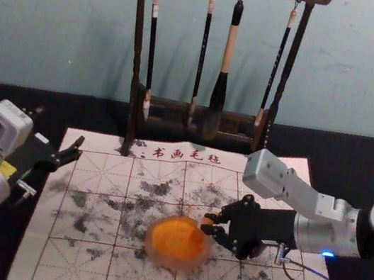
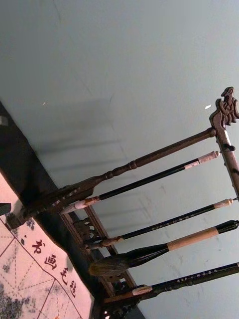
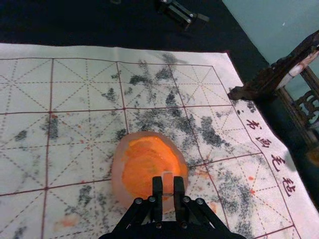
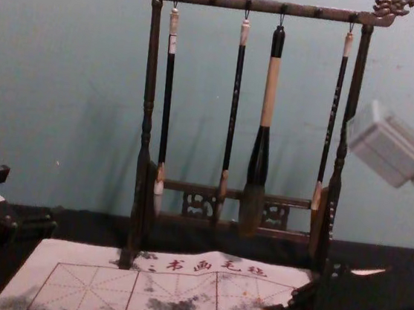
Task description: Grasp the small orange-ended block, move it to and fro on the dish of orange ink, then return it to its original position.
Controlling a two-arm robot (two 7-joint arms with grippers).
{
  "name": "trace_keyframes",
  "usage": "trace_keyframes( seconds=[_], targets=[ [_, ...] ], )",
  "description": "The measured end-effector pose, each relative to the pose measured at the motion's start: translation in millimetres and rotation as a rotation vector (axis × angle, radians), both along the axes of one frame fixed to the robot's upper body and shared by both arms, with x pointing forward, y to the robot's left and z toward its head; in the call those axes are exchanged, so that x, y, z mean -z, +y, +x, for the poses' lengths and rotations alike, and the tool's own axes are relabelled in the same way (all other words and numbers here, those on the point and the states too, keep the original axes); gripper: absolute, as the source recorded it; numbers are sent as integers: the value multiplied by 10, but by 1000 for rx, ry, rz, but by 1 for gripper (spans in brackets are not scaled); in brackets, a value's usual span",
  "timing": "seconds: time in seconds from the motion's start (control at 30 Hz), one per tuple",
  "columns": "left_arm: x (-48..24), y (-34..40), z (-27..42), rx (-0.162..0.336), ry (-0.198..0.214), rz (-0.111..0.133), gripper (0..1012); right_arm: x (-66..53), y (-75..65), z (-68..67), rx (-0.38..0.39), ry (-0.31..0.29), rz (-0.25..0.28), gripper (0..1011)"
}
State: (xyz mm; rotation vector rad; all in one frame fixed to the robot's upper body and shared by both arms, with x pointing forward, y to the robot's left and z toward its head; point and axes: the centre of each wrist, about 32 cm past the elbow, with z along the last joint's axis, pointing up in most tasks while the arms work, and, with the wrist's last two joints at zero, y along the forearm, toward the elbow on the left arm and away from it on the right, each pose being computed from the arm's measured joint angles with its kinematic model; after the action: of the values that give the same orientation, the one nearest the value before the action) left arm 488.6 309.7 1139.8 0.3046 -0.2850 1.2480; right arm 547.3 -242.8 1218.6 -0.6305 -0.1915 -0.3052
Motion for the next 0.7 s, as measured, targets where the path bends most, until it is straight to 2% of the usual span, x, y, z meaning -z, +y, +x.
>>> trace_keyframes(
  seconds=[0.4,0.7],
  targets=[
    [0,0,0,0,0,0,1001,-66,17,-85,-20,18,29,104],
    [0,0,0,0,0,0,1001,-40,109,-90,-42,37,27,104]
  ],
)
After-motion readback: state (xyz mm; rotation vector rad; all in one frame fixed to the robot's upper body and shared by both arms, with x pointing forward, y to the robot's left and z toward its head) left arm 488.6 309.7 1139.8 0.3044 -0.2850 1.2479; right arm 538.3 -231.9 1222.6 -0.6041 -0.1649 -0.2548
